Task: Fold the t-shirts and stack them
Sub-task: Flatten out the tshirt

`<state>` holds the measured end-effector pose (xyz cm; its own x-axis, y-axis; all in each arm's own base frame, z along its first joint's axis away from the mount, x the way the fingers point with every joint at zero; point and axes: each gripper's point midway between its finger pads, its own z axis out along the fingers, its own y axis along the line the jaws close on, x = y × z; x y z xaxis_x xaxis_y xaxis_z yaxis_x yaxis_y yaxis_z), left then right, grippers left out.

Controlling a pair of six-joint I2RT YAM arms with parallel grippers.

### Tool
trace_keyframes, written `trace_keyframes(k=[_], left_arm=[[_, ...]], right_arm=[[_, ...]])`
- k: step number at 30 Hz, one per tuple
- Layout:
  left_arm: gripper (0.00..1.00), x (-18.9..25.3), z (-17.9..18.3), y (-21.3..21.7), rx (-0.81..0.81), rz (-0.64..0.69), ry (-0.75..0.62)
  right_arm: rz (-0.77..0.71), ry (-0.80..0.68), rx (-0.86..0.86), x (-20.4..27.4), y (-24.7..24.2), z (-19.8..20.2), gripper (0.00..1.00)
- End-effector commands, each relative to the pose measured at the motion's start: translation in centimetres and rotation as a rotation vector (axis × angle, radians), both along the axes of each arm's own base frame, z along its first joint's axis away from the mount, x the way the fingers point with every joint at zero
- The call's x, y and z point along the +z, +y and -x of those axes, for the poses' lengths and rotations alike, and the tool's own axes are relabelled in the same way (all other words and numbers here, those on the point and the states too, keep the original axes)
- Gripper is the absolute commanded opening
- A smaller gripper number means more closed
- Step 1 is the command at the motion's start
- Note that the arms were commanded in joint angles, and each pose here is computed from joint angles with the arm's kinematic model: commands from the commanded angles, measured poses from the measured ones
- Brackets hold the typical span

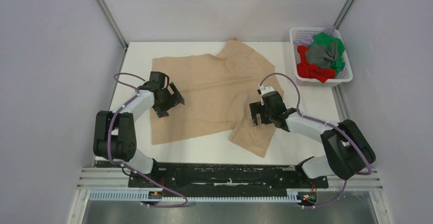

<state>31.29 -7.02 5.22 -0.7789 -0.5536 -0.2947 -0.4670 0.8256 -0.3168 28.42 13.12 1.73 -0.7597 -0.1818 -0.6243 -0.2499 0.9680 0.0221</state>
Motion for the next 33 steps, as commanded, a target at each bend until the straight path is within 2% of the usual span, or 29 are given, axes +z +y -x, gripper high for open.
trace_keyframes(k=[1, 7, 13, 17, 20, 22, 25, 33], left_arm=[[1.0, -1.6, -3.1, 0.1, 0.034, -0.006, -0.038], [1.0, -3.7, -6.1, 1.3, 0.056, -0.057, 0.041], [1.0, -5.4, -8.7, 2.4, 0.049, -0.112, 0.118], [1.0, -3.9, -9.7, 2.4, 0.043, -0.117, 0.088], [1.0, -0.3, -9.3, 2.6, 0.052, -0.119, 0.024], [1.0, 2.4, -8.3, 2.9, 0.074, -0.126, -0.024], [1.0, 5.1, -4.8, 4.2, 0.166, -0.154, -0.063], [1.0, 4.3, 7.5, 8.9, 0.491, -0.298, 0.031]], right_arm=[[-0.027, 0.0, -0.018, -0.7, 0.1, 0.8, 0.98], [-0.004, 0.085, -0.023, -2.9, -1.1, 3.8, 0.98], [-0.006, 0.119, -0.021, -2.9, -1.4, 5.5, 0.98], [-0.027, 0.033, -0.029, -0.7, -1.0, 3.9, 0.98], [-0.047, -0.103, -0.042, 2.9, -0.5, 1.0, 0.98], [-0.095, -0.192, -0.053, 5.3, 0.1, -0.4, 0.98], [-0.148, -0.246, -0.07, 7.2, 0.6, -1.1, 0.98], [-0.127, -0.362, -0.128, 7.0, -1.9, -0.1, 0.98]])
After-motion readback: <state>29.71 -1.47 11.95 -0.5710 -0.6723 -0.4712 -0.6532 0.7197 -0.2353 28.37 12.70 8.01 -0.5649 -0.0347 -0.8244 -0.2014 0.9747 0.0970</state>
